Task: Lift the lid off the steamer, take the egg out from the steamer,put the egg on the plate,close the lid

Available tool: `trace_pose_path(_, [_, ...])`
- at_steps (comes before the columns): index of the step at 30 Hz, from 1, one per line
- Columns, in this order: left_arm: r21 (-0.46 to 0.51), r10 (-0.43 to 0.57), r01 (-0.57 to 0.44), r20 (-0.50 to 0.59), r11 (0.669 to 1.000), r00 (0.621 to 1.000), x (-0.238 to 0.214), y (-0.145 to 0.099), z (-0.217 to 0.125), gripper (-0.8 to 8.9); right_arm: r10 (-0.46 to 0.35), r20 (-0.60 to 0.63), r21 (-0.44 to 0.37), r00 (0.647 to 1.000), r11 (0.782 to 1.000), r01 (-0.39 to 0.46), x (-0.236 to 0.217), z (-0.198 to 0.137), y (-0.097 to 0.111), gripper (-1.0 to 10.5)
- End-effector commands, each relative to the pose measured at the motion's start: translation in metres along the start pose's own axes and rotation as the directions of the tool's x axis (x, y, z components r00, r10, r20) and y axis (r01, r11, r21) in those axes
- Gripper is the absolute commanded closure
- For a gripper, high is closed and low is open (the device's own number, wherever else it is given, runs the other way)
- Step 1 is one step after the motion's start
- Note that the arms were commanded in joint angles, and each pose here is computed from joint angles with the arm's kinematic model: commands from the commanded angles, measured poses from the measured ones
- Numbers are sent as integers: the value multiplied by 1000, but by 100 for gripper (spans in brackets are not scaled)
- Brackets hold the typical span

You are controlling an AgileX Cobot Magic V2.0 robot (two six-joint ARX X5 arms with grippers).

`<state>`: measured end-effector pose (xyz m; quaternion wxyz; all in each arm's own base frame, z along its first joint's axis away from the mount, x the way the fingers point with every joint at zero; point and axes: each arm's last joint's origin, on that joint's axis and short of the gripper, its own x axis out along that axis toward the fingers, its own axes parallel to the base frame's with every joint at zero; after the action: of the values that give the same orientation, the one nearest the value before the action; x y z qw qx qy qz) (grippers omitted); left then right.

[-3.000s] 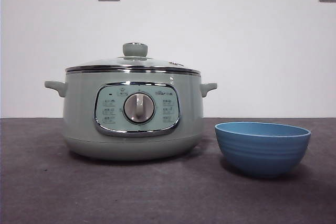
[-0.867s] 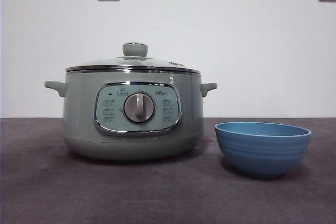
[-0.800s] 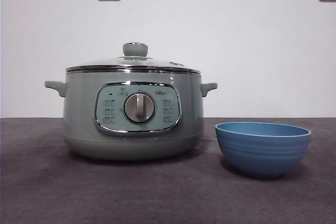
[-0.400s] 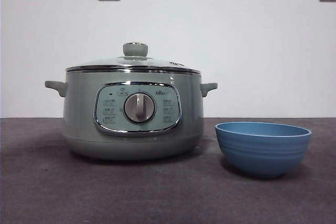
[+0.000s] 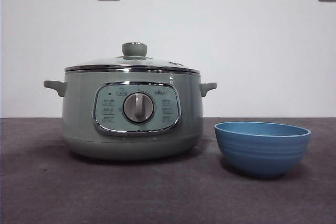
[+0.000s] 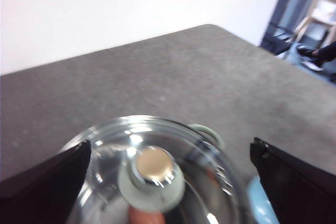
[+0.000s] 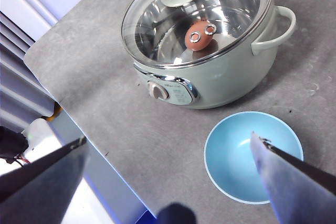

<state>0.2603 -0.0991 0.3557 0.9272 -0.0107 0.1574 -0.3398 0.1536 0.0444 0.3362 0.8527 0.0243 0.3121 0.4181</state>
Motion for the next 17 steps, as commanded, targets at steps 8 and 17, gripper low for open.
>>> trace_pose_path(8, [57, 53, -51, -40, 997, 998, 67, 6, -26, 247, 2, 4, -4, 1000, 1000, -2, 0, 1, 1, 379])
trace_pose_path(17, [51, 33, -27, -117, 998, 993, 96, 8, -49, 248, 1, 4, -4, 1000, 1000, -1, 0, 1, 1, 379])
